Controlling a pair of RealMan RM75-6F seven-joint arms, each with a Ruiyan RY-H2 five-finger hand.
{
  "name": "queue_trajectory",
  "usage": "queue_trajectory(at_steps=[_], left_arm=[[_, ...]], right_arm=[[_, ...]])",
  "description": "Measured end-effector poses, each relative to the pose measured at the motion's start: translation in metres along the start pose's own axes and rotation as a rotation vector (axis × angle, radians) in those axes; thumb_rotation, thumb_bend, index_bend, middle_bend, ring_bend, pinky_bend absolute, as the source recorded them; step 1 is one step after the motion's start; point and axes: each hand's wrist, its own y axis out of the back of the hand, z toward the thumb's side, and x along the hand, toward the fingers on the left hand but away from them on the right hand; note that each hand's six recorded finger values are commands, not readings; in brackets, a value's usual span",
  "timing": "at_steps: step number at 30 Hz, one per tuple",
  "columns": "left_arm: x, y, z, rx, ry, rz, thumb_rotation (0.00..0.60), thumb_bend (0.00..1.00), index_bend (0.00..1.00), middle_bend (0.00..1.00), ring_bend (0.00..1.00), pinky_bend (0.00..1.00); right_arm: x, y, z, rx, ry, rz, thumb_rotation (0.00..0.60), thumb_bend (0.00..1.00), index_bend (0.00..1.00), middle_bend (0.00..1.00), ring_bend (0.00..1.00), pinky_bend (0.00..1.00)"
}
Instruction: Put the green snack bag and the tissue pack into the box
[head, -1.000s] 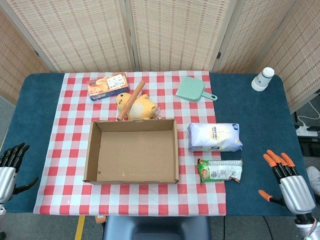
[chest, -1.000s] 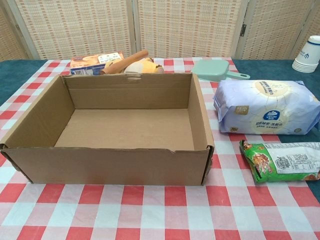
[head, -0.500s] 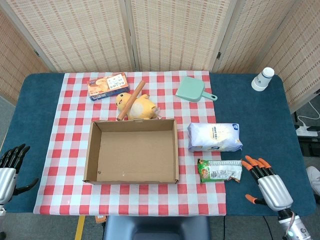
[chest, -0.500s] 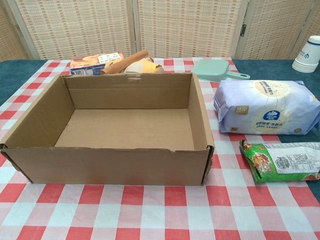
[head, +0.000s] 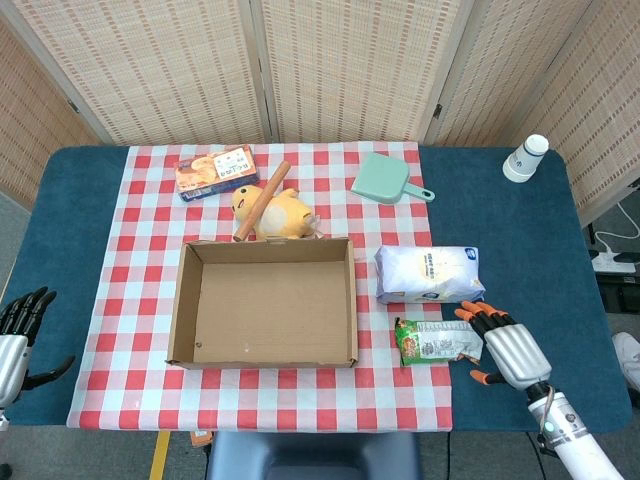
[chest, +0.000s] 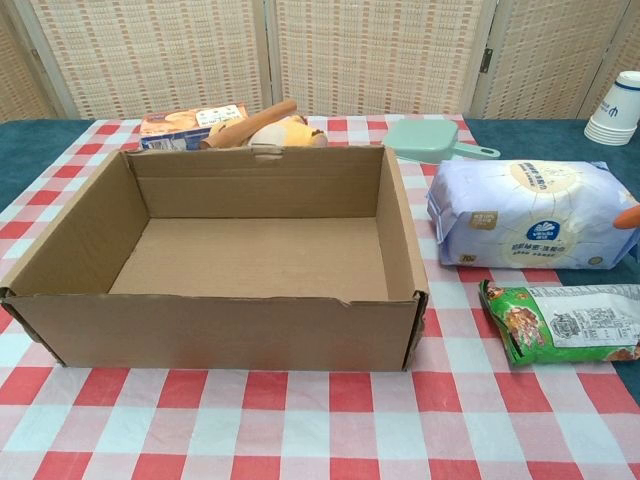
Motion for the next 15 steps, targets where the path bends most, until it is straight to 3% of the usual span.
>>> queue_trajectory(at_steps=[15], left_arm=[[0.0,0.001,-0.001,-0.009,0.0,0.0,0.6,0.2,0.0,0.0,0.0,0.07]], right_arm=[[-0.021,-0.013,0.009,0.033,0.024,0.056,0.6,0.0,0.22,0.15,0.09,0.26]])
